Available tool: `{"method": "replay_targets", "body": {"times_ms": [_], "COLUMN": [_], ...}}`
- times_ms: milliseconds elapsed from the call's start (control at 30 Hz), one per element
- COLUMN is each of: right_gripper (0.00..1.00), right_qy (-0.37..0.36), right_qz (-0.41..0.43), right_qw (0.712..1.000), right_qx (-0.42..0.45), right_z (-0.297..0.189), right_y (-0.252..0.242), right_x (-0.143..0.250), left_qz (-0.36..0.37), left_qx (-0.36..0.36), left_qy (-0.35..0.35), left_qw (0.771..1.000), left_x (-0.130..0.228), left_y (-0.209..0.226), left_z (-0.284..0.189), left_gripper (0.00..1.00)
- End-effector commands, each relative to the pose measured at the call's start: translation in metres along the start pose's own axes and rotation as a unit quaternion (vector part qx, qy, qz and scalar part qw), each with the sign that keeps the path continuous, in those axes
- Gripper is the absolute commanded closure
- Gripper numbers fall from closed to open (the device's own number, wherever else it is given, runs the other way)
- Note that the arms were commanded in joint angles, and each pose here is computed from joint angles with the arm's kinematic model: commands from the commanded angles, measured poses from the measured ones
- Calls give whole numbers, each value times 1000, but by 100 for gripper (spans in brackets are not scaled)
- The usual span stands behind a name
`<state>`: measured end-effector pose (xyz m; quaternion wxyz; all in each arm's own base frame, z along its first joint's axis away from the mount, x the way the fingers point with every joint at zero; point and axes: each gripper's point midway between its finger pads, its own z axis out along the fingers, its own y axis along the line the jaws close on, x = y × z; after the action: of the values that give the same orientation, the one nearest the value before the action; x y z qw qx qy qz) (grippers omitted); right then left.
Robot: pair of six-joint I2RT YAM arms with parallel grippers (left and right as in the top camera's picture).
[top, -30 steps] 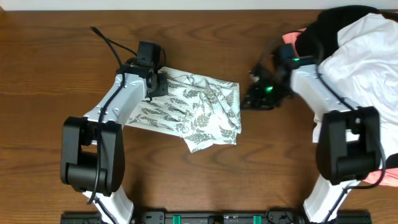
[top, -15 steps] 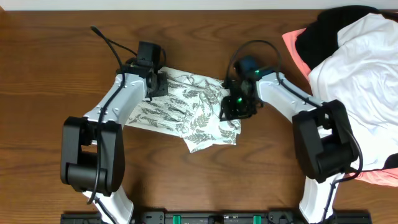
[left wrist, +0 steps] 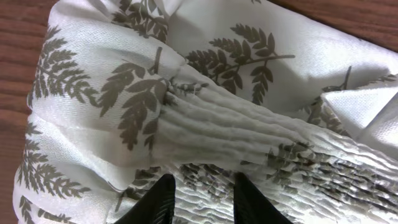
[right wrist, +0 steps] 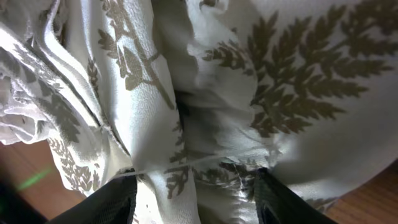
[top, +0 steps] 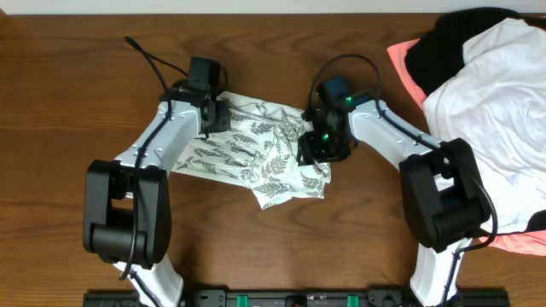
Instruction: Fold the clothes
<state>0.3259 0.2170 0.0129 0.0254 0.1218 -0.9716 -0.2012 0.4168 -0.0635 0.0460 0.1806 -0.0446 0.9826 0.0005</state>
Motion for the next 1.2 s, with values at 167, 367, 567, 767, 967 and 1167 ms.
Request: {"method": "replay_targets", "body": {"times_ms": [167,367,567,767,967,1167], "right_gripper": [40,37,37,51,88,99], "right_qy": [11,13,39,56,54,54], "right_qz": [12,11,10,-1,-4,-3], "right_qw": [998,993,992,991,991,991], "right_qx": [69,114,118,122,121,122], "right_z": [13,16,33,48,50,50], "right_y": [-30,-46,-49,-45,-44,-44], "right_x": [5,8,20,27,25,25], "left_qz": [4,4,4,4,4,4], "left_qx": [-8,-8,-8,-8,-8,-8], "left_qy": [6,6,6,7,7,7], "left_qw": [1000,1000,1000,1000,1000,1000], "left_x": [3,4,4,4,4,4], "left_y": [4,4,4,4,4,4], "left_z": [3,3,3,3,3,3], "left_gripper": [68,68,68,68,68,68]}}
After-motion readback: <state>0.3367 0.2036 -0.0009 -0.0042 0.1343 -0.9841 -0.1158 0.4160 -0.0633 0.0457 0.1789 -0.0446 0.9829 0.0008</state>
